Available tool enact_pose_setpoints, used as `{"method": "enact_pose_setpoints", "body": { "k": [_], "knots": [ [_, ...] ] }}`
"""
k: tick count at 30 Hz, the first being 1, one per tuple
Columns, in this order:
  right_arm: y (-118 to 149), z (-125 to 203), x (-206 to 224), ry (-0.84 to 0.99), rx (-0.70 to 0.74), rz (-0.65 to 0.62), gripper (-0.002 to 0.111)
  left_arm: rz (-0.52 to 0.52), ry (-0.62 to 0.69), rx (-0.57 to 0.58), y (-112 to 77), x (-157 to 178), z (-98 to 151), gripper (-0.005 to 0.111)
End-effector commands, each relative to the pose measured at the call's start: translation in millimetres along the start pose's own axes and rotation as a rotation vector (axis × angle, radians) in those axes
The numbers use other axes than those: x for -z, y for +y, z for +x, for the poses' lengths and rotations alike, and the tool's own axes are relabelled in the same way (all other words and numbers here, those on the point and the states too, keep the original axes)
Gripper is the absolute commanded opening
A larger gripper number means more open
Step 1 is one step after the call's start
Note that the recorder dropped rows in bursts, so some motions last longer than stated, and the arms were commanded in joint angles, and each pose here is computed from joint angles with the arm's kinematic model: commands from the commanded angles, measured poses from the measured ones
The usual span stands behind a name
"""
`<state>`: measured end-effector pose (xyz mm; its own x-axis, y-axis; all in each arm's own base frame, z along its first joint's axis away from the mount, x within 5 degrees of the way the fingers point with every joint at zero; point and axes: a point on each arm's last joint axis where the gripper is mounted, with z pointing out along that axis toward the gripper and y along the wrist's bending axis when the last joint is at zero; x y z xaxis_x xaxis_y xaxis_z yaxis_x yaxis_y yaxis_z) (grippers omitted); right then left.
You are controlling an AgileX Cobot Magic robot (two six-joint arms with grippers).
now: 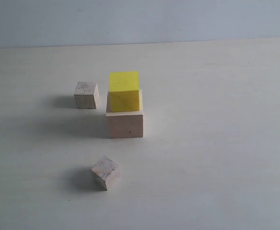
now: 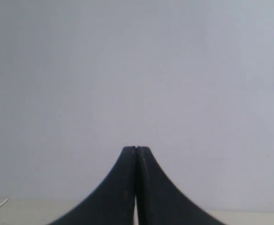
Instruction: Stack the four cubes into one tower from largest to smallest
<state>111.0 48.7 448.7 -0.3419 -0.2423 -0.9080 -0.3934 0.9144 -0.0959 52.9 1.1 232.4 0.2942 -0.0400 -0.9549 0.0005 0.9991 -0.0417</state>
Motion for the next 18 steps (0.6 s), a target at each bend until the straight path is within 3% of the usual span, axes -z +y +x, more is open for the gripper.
{"method": "enact_pose_setpoints", "body": {
  "k": [1,9,15,18],
  "knots": [
    [-1,9,2,0.079,-0.004,0.008,0.0,-0.003,-0.011,0.096,0.0,0,-6,0.0],
    [-2,13,7,0.1,-0.008,0.008,0.0,-0.002,0.206,0.069,-4.2,-46,-61,0.0],
    [-3,15,14,0.085,-0.011,0.009,0.0,-0.003,0.589,0.099,-9.2,-103,-83,0.0],
    [-3,15,17,0.081,-0.012,0.01,0.0,0.05,0.778,0.16,-17.3,-127,-83,0.0]
  ]
}}
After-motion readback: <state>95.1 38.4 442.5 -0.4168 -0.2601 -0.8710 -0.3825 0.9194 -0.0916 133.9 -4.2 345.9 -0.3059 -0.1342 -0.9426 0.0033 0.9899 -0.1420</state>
